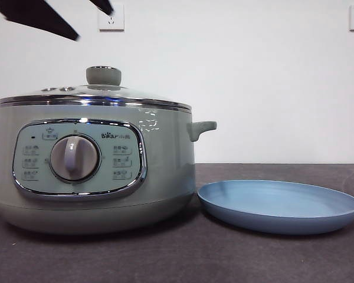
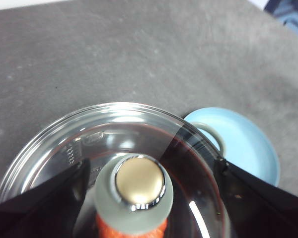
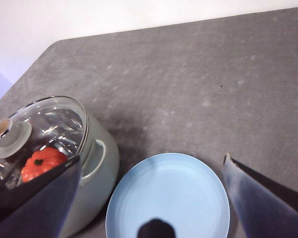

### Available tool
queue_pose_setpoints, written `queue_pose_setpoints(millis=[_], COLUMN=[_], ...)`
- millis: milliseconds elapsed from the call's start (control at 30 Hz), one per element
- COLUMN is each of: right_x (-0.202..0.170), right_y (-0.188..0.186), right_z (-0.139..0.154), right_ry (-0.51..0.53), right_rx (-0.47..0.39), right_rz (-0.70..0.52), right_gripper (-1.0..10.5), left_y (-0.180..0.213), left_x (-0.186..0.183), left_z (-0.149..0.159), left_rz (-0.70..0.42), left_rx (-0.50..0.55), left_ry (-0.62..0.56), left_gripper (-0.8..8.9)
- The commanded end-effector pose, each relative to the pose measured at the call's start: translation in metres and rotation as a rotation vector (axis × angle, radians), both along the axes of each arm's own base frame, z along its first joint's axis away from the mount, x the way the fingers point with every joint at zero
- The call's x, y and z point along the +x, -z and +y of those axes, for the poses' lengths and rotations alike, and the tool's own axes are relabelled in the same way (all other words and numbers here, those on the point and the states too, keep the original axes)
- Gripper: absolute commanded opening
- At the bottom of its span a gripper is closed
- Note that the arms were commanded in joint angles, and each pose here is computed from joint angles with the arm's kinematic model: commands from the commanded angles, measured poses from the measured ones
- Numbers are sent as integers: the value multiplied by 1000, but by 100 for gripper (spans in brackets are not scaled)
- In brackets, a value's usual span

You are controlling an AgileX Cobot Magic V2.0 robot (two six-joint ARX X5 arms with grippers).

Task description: Take the pumpkin out from the steamer,put the pumpkin in the blue plate,close the lid

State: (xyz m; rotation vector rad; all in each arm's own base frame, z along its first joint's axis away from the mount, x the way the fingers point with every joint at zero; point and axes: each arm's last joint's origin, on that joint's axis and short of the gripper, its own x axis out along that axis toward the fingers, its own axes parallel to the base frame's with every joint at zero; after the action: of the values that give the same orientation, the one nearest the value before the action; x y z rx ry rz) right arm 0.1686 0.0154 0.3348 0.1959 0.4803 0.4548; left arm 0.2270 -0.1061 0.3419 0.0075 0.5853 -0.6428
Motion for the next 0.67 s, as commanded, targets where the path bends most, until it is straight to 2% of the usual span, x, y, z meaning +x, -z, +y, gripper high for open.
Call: queue_pose_setpoints(millis=[33, 233, 567, 667], right_x=[0, -1, -2, -2], right_y=[0, 2, 2, 2], right_z=[0, 0, 0, 0], right_ry=[-4, -4, -3, -3], right_rx=[-3, -4, -4, -4], right_rz=[1, 24, 26, 26], right_gripper=[473, 472, 472, 472], left_y=[9, 32, 41, 41], left_x=[9, 19, 24, 24], left_z=[-14, -30, -32, -32], left_rz=[-12, 56, 91, 92], left_rx=[80, 177, 211, 211], left_ry=[8, 14, -2, -1], left_gripper=[408, 408, 399, 252])
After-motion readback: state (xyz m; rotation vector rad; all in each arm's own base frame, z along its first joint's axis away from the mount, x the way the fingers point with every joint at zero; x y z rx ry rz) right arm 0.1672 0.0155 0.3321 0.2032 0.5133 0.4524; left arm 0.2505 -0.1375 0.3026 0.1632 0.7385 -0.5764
